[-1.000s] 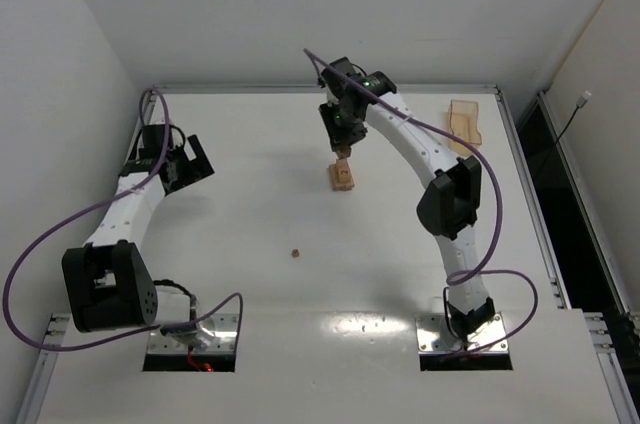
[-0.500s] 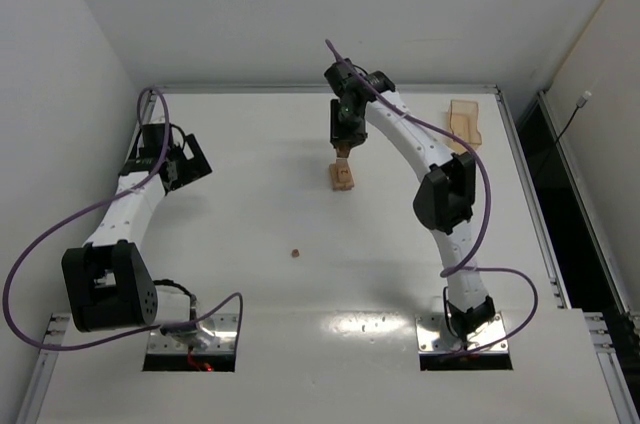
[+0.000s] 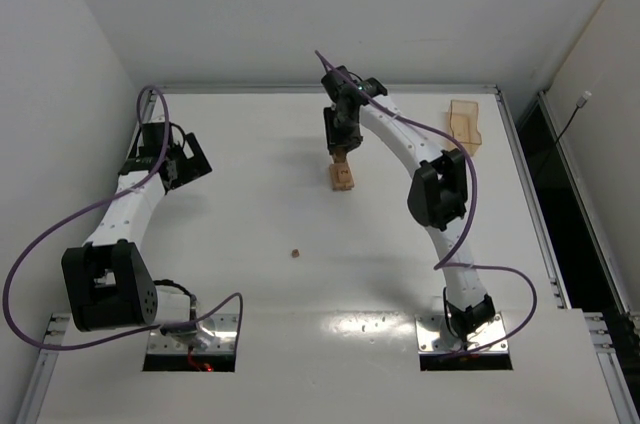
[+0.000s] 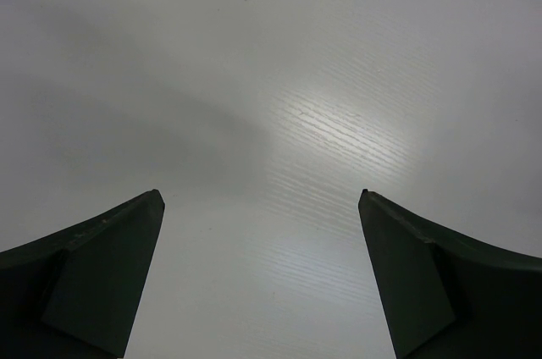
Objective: Build the wood block tower
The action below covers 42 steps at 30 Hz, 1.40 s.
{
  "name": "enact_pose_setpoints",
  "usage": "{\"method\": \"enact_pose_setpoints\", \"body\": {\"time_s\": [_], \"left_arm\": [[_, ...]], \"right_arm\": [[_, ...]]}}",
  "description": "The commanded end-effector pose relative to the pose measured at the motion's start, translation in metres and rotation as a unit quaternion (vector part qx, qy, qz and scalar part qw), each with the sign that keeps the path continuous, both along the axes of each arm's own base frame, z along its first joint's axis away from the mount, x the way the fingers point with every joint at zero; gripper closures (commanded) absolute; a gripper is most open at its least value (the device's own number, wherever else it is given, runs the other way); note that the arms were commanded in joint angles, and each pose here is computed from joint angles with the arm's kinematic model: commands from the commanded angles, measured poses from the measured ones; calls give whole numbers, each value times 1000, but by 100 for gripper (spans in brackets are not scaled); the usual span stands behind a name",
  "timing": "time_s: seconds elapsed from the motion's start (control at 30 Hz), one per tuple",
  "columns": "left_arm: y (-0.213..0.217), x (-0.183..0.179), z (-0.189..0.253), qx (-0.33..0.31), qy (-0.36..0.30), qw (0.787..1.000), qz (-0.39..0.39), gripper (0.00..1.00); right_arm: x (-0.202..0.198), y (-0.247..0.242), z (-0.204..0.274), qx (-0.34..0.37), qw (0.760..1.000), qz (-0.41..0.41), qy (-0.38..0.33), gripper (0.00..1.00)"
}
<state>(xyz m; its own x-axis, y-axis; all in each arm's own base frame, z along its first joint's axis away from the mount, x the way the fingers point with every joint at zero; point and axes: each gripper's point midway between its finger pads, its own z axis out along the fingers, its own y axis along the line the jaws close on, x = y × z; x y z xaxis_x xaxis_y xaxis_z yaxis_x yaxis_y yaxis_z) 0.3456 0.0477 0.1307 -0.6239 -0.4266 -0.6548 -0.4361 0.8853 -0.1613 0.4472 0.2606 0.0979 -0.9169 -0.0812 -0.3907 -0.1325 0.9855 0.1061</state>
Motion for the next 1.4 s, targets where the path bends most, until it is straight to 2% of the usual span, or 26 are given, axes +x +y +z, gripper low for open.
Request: {"method": "enact_pose_setpoints", "body": {"time_s": [0.0,0.63,0.87,1.37], "left_arm": [[-4,9,14,-4,-21,1000,-5,0],[-6,12,12,-8,-22,1000,-8,0],[-6,12,12,-8,-22,1000,-8,0],[-7,12,12,-11,-22,1000,-12,0]], "right_arm": [[14,-8,12,-1,999,40,-32,100],[9,-20,4,-15,1000,18,-17,100],[5,-27,-7,-43,999,-2,-10,100],[-6,-14,-6,-43,999,-18,-8,100]]}}
